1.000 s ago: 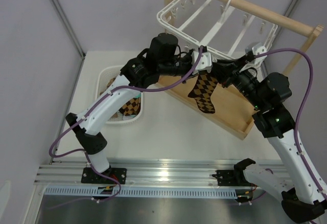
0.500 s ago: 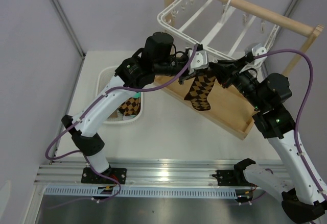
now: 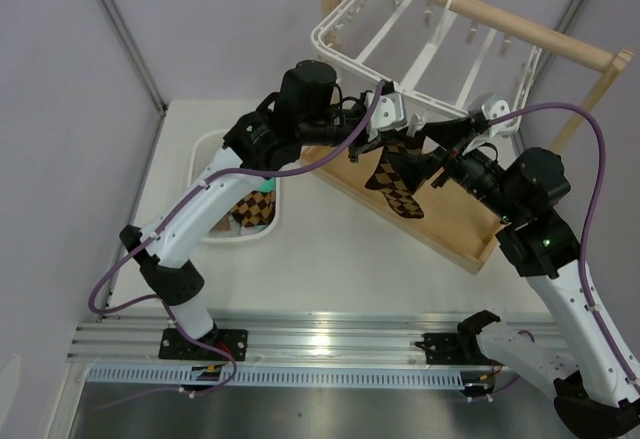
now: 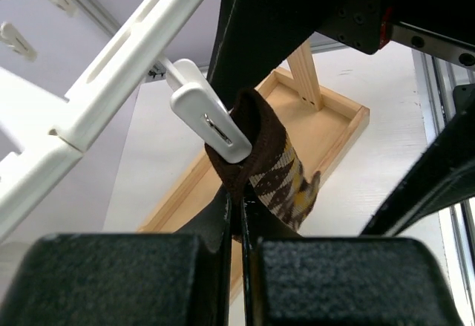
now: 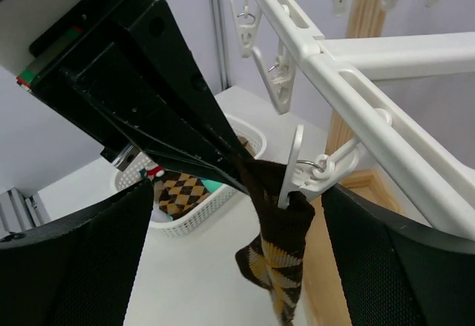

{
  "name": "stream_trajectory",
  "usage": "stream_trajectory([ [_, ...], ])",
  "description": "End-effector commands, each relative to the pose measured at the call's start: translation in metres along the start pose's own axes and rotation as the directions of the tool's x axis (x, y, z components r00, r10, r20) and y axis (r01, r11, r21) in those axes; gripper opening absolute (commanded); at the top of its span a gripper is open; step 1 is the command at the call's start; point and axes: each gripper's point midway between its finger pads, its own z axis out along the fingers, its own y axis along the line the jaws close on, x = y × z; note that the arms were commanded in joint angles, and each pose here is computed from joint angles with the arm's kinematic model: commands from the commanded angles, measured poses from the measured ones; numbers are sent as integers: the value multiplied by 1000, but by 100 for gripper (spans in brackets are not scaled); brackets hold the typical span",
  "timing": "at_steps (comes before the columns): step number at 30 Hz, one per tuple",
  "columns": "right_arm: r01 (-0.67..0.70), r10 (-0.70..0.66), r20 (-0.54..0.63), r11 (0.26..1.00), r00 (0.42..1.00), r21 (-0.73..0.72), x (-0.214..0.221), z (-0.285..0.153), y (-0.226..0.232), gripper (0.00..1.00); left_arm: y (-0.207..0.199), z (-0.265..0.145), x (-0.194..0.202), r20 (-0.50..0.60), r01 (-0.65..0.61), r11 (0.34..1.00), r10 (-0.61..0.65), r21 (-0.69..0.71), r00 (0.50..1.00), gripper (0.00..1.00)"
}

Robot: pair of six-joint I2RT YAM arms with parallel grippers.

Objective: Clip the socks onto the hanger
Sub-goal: Clamp the sock onto the hanger, then open the clamp at the hanger.

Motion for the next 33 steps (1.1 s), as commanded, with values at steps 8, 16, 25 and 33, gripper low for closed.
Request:
stream_trajectory([
  [8, -64, 62, 32, 997, 998, 42, -24, -20, 5, 99, 23, -15, -20, 49, 93, 984, -86, -152, 995, 30],
  [16, -88, 81, 41, 972, 996, 216, -35, -51, -13, 99, 26, -72, -21, 153, 280, 888, -240, -364, 959, 96],
  [25, -92, 87, 33, 877, 996, 471, -39, -86, -51, 96, 2, -100, 3, 267, 543, 738, -472, -401, 840, 97],
  [33, -87, 116, -9, 789, 993, 608, -20, -87, -79, 92, -20, -66, -7, 279, 592, 732, -523, -337, 805, 97],
])
